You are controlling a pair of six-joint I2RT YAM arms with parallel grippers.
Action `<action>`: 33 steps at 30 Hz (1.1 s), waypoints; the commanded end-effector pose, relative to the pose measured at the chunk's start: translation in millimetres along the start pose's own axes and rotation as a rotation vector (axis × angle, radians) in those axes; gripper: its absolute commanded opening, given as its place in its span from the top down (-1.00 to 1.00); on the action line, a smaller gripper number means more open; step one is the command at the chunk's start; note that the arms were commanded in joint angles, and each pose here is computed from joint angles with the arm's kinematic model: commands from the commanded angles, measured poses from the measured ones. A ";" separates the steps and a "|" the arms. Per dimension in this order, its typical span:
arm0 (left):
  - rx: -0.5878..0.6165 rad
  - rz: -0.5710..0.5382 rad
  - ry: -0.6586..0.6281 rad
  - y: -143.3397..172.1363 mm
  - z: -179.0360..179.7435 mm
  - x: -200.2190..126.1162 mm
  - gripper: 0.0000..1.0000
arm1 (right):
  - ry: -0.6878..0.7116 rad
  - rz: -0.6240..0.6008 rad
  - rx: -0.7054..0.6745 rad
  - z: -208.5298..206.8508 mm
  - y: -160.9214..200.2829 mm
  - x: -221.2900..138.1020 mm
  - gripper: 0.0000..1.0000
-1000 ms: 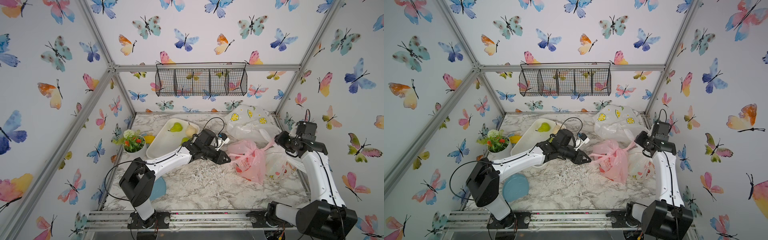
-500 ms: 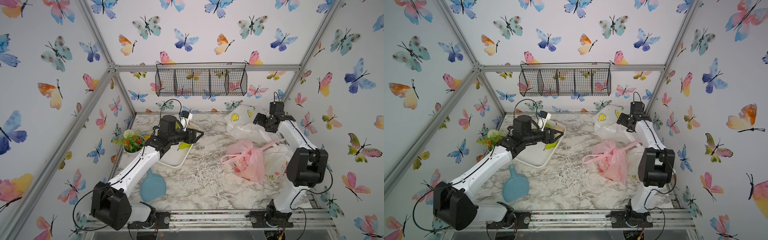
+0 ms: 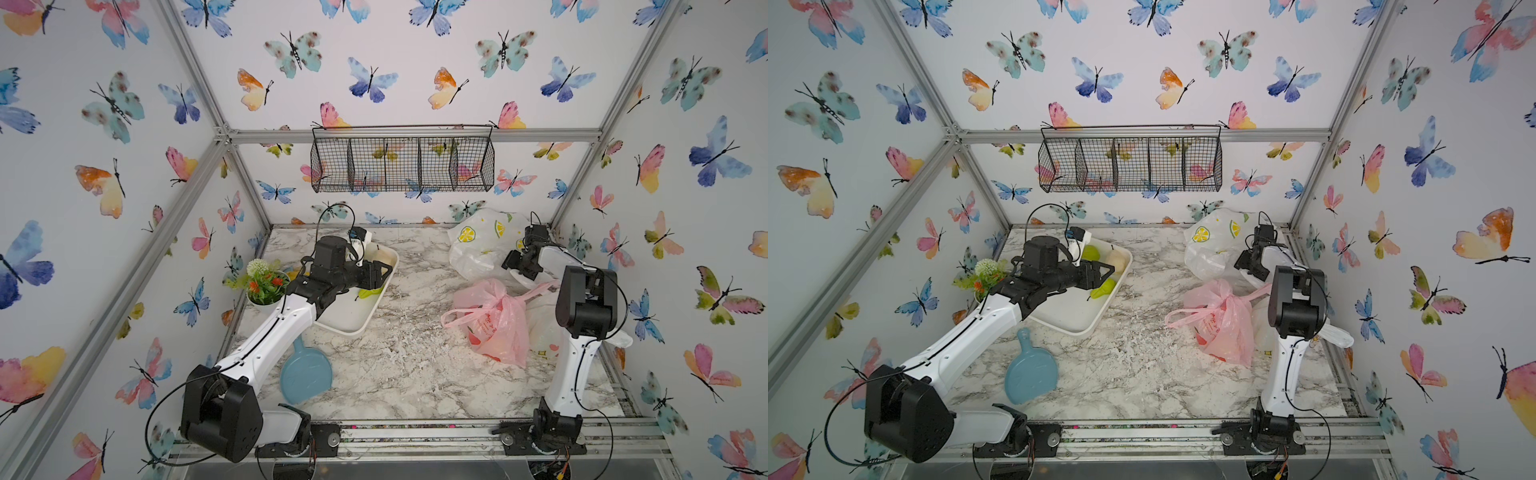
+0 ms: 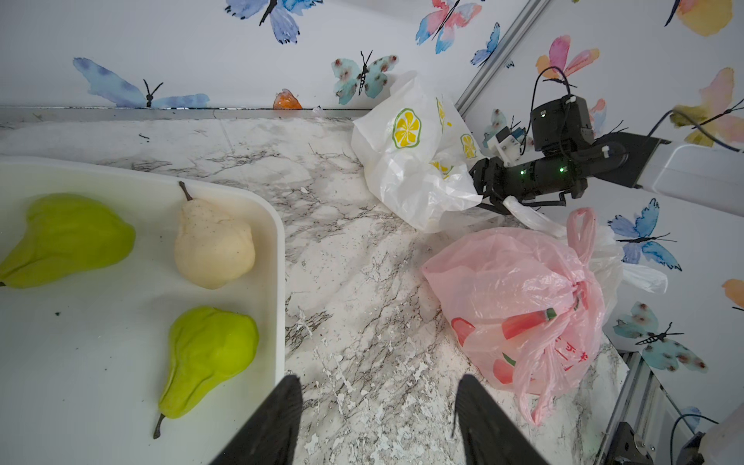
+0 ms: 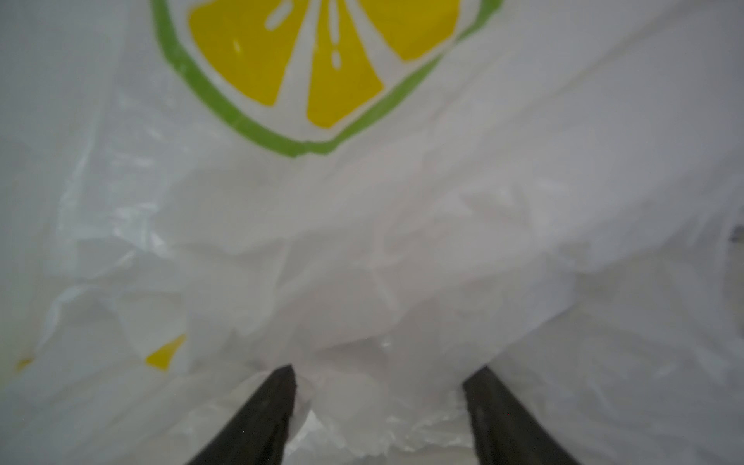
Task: Place the pears into plastic bags & tie knots
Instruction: Pick up the plastic bag from the corner of the board, then place the plastic bag at the center of the board.
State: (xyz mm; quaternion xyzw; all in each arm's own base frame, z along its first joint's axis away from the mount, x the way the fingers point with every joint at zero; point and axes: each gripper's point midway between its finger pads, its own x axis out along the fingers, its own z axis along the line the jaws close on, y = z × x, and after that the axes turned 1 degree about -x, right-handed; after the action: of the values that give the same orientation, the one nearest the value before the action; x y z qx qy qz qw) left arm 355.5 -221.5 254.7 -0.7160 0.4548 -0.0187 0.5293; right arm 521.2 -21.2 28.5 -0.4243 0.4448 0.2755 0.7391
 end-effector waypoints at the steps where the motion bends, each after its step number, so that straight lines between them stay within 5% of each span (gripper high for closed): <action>1: 0.003 -0.043 0.009 -11.8 -5.8 -9.9 -0.25 | -0.112 -0.003 0.008 21.0 -0.5 -9.9 0.27; 5: 0.004 -0.050 0.000 -12.4 -4.8 -12.2 -0.25 | -0.293 -0.220 -0.035 60.8 -40.9 -97.2 0.77; 8: -0.003 -0.053 -0.001 -13.3 -4.3 -13.0 -0.24 | -0.317 -0.315 -0.069 67.0 -51.9 -153.5 0.93; 17: -0.031 -0.065 0.003 -18.1 -6.3 -15.7 -0.22 | -0.245 -0.546 -0.179 47.6 -46.5 -283.9 0.94; 21: -0.057 -0.089 0.027 -23.2 -11.9 -19.3 -0.22 | -0.378 -0.633 -0.306 77.9 -36.8 -346.7 0.94; 28: -0.102 -0.127 -0.005 -33.3 -7.0 -29.9 -0.22 | -0.857 -0.638 -0.730 213.2 71.9 -445.2 0.94; 33: -0.271 -0.166 -0.109 -37.9 38.8 -59.0 -0.17 | -0.932 -0.471 -1.039 258.0 204.7 -408.4 0.95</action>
State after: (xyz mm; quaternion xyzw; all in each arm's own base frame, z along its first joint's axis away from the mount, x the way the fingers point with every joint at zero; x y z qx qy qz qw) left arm 362.6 -185.3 284.6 -0.7838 0.3995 0.0088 0.4754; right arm 314.4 260.6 424.9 -0.6118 -0.1984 0.3851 0.6618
